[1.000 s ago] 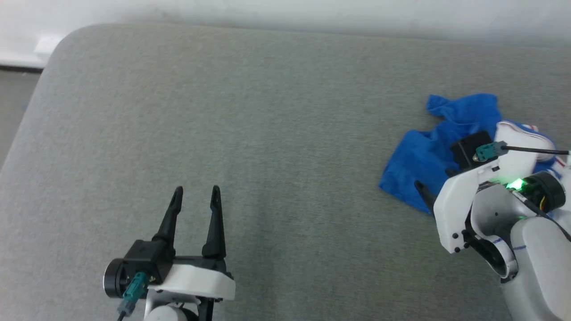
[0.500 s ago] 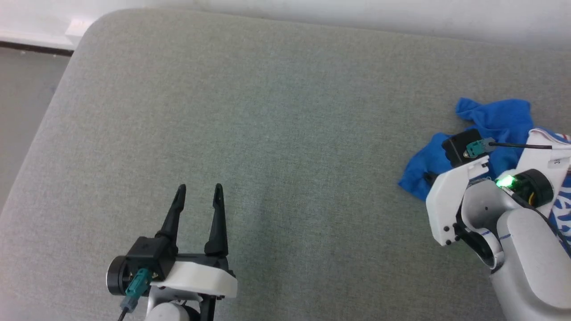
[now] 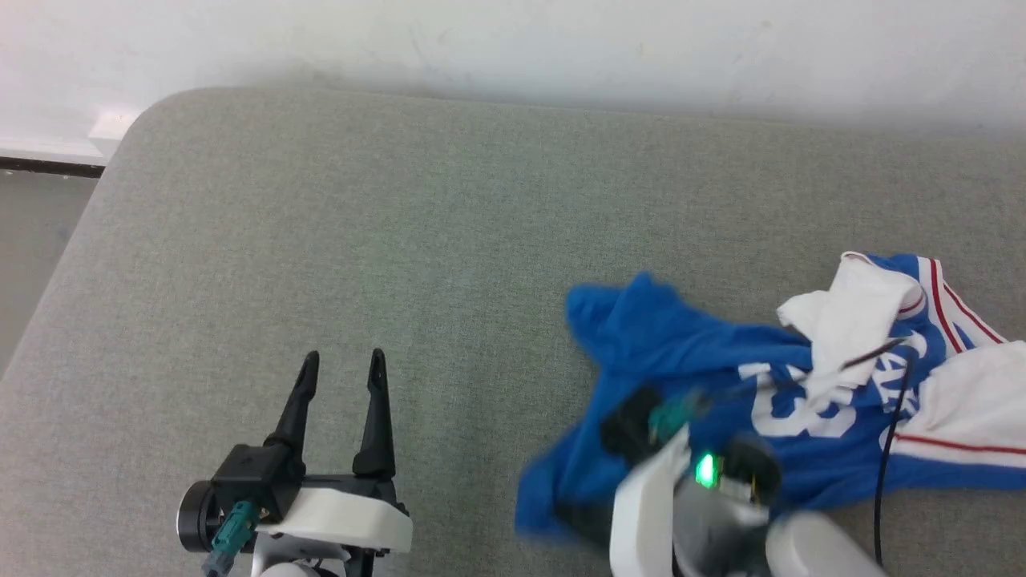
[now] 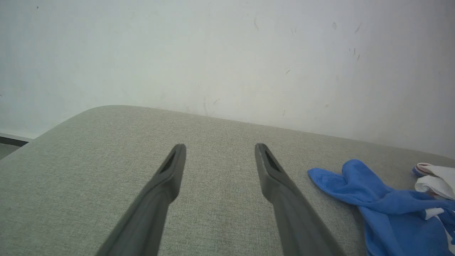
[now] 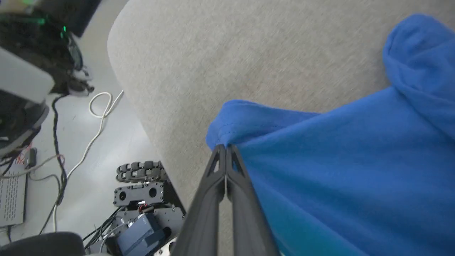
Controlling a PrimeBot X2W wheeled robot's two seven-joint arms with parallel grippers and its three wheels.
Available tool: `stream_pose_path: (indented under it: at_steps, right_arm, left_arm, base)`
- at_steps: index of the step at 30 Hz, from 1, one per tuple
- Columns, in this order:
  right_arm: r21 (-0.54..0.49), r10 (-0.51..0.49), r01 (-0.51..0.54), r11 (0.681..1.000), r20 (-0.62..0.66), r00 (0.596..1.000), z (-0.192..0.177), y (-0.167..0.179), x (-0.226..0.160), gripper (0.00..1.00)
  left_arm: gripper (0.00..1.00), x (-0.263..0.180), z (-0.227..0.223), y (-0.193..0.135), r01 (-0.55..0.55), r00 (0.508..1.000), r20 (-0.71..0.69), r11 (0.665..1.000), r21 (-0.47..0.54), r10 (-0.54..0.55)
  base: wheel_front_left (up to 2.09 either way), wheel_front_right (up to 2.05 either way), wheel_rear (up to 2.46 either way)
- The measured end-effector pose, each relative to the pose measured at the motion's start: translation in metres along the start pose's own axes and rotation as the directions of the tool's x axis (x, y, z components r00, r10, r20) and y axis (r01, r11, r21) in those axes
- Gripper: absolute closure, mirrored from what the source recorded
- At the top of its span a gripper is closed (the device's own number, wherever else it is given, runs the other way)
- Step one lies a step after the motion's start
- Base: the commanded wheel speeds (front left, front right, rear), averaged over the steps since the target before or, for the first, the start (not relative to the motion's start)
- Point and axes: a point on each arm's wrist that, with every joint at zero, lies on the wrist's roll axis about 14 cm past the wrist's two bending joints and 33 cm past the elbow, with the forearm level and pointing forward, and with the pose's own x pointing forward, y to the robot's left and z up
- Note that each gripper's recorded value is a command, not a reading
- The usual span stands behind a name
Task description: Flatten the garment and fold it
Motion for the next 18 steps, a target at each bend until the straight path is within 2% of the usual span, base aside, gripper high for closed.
stream_pose_path:
  at_steps: [3,6,8,9,10,11,13,15,17,18]
  right_arm:
    - [0.040,0.111,-0.106,0.994,-0.184,0.977,-0.052,0.028,-0.010,1.00]
    - [0.081,0.181,-0.162,0.984,-0.401,0.898,-0.104,0.036,-0.033,1.00]
    - [0.080,0.165,-0.144,0.986,-0.469,0.867,-0.119,0.025,-0.048,1.00]
    - [0.065,0.142,-0.126,0.990,-0.466,0.873,-0.117,0.017,-0.051,0.76]
    - [0.054,0.112,-0.099,0.994,-0.424,0.898,-0.107,0.008,-0.051,0.12]
    - [0.042,0.079,-0.068,0.997,-0.378,0.923,-0.097,0.000,-0.050,0.00]
    - [0.016,0.022,-0.018,1.000,-0.281,0.959,-0.076,-0.012,-0.047,0.00]
    - [0.023,-0.040,0.043,0.999,-0.108,0.993,-0.041,-0.024,-0.045,0.00]
    - [0.021,-0.129,0.127,0.992,0.091,0.988,0.000,-0.041,-0.049,0.00]
    - [0.018,-0.181,0.181,0.983,0.190,0.965,0.021,-0.052,-0.056,0.00]
  left_arm:
    - [0.00,0.001,0.000,0.001,-0.002,1.000,0.000,1.000,0.000,0.002]
    - [0.00,0.001,-0.003,0.003,-0.010,1.000,-0.010,1.000,0.003,0.010]
    - [0.00,0.000,-0.005,0.004,-0.014,1.000,-0.016,1.000,0.005,0.014]
    - [0.00,0.000,-0.006,0.004,-0.015,1.000,-0.019,1.000,0.005,0.015]
    - [0.00,0.001,-0.007,0.004,-0.014,1.000,-0.021,1.000,0.005,0.015]
    - [0.00,0.001,-0.007,0.003,-0.013,1.000,-0.023,1.000,0.003,0.013]
    - [0.00,0.001,-0.008,0.002,-0.009,1.000,-0.025,1.000,0.001,0.009]
    - [0.00,0.001,-0.010,0.000,-0.002,1.000,-0.030,1.000,-0.002,0.002]
    - [0.00,0.002,-0.009,-0.004,0.008,1.000,-0.027,1.000,-0.004,-0.009]
    - [0.00,0.003,-0.009,-0.005,0.013,1.000,-0.025,1.000,-0.005,-0.013]
  base:
    - [0.00,0.00,0.00]
    - [0.00,0.00,0.00]
    - [0.00,0.00,0.00]
    - [0.00,0.00,0.00]
    - [0.00,0.00,0.00]
    - [0.00,0.00,0.00]
    - [0.00,0.00,0.00]
    - [0.00,0.00,0.00]
    - [0.00,0.00,0.00]
    - [0.00,0.00,0.00]
